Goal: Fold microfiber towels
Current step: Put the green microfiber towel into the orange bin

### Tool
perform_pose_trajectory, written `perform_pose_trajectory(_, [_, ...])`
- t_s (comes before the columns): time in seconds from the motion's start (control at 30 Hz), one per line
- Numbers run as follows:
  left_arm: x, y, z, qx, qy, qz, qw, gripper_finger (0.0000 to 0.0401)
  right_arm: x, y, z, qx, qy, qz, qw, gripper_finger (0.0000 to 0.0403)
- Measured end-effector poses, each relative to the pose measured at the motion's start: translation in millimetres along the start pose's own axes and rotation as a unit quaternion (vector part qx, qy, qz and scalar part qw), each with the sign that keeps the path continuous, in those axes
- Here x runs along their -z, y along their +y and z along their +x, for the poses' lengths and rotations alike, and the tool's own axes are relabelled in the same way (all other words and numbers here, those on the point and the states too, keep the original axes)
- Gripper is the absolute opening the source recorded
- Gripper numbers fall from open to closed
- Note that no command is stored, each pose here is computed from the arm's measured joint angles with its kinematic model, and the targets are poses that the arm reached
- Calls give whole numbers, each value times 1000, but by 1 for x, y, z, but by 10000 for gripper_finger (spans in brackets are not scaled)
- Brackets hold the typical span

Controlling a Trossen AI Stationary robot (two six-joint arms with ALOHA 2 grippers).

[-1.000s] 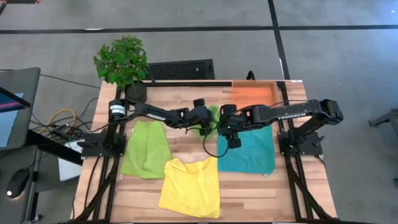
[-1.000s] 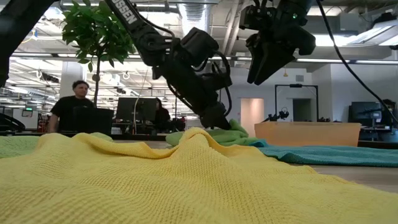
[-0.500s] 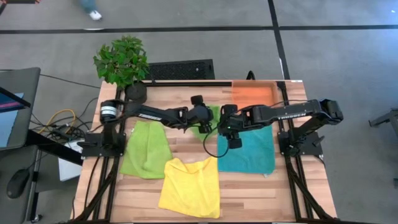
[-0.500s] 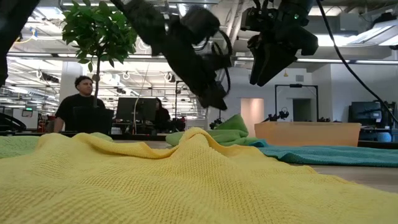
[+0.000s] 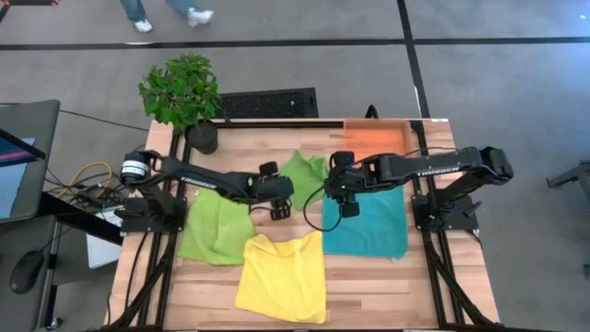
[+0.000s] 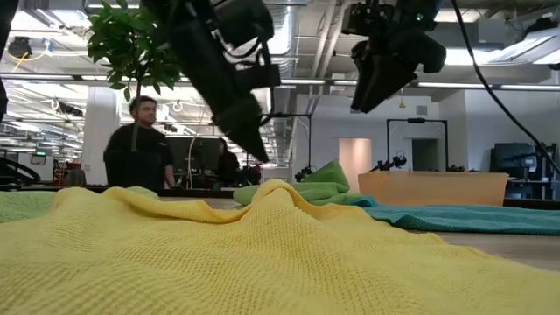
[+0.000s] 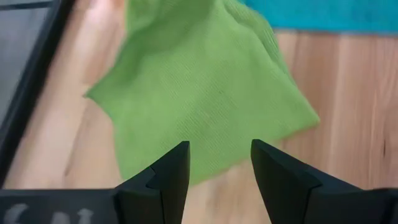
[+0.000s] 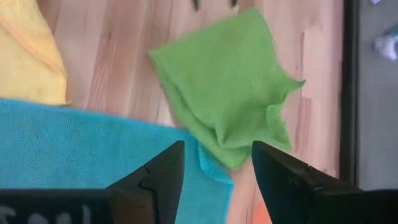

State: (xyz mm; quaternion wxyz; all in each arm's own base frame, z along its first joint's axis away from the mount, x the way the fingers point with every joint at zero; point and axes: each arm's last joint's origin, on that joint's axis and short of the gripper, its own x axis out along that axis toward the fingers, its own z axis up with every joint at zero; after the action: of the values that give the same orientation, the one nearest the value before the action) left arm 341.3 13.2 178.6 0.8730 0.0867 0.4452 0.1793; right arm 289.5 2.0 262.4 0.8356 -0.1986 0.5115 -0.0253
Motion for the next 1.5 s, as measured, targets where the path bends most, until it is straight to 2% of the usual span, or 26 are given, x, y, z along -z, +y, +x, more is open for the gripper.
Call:
perform_pose_trajectory(0.23, [19,-18,5,13,-40,77,996,164,0,0,0,-1,1,-3,1000,211])
perform_pose_trajectory(0.47, [33,-28,24,40,-44,114,992,164,0,0,0,0,0,-2,1000,211])
perform_pose_trajectory(0.63, [38,-34,41,4,-44,154,987,164,0,0,0,-1,0,2,1000,211])
perform_pose_trajectory(1.07, [37,-39,57,-28,-75,189,979,164,0,0,0,-2,1,2,1000,211])
perform_pose_trajectory(1.3, [37,-37,64,-27,-81,175,981,163,1,0,0,-2,2,2,1000,211])
perform_pose_trajectory(1.4, [35,-36,63,-29,-85,182,979,143,1,0,0,-2,2,2,1000,211])
perform_pose_trajectory(1.5, [36,-35,64,-29,-83,183,979,96,1,0,0,-2,3,2,1000,211])
